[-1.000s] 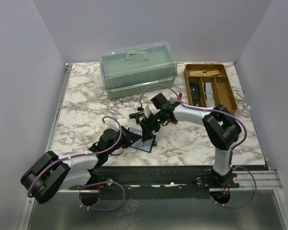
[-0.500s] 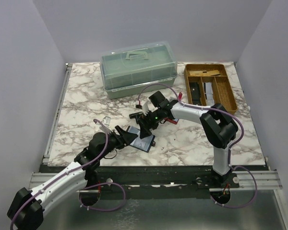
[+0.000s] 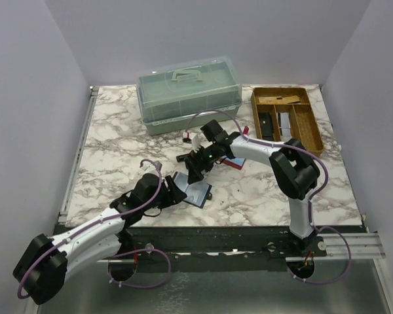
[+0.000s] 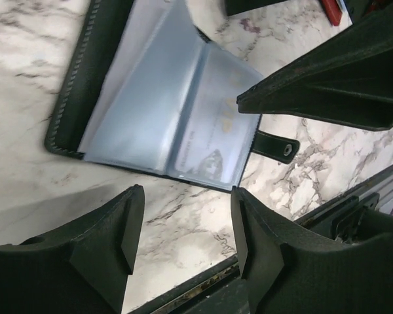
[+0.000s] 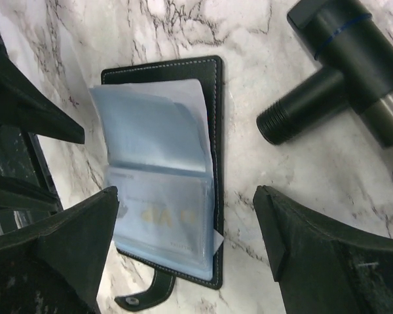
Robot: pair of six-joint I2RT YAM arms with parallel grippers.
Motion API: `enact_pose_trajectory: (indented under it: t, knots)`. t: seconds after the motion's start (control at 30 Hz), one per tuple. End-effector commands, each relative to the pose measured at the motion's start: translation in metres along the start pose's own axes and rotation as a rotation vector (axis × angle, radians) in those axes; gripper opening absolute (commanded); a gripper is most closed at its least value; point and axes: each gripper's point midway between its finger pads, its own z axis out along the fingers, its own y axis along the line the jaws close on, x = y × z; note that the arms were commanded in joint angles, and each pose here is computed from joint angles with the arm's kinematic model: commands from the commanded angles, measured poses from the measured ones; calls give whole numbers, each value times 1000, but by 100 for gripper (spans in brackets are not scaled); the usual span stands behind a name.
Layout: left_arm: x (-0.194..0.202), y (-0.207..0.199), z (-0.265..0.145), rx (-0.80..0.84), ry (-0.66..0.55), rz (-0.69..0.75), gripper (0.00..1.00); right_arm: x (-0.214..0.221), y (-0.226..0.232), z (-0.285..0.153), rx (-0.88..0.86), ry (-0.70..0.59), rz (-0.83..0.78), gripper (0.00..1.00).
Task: Take the credit cards out of the card holder
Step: Remove the credit card from the card holder.
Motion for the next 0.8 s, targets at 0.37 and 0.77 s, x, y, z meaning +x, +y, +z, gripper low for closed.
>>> enact_pose_trajectory:
  t: [0.37, 0.77]
  knots:
    - [-10, -24, 41, -295, 25, 475, 70, -8, 12, -107, -87, -220, -33, 93]
    - [7, -25, 62, -312, 146, 543, 65, -8, 15, -110, -106, -225, -38, 93]
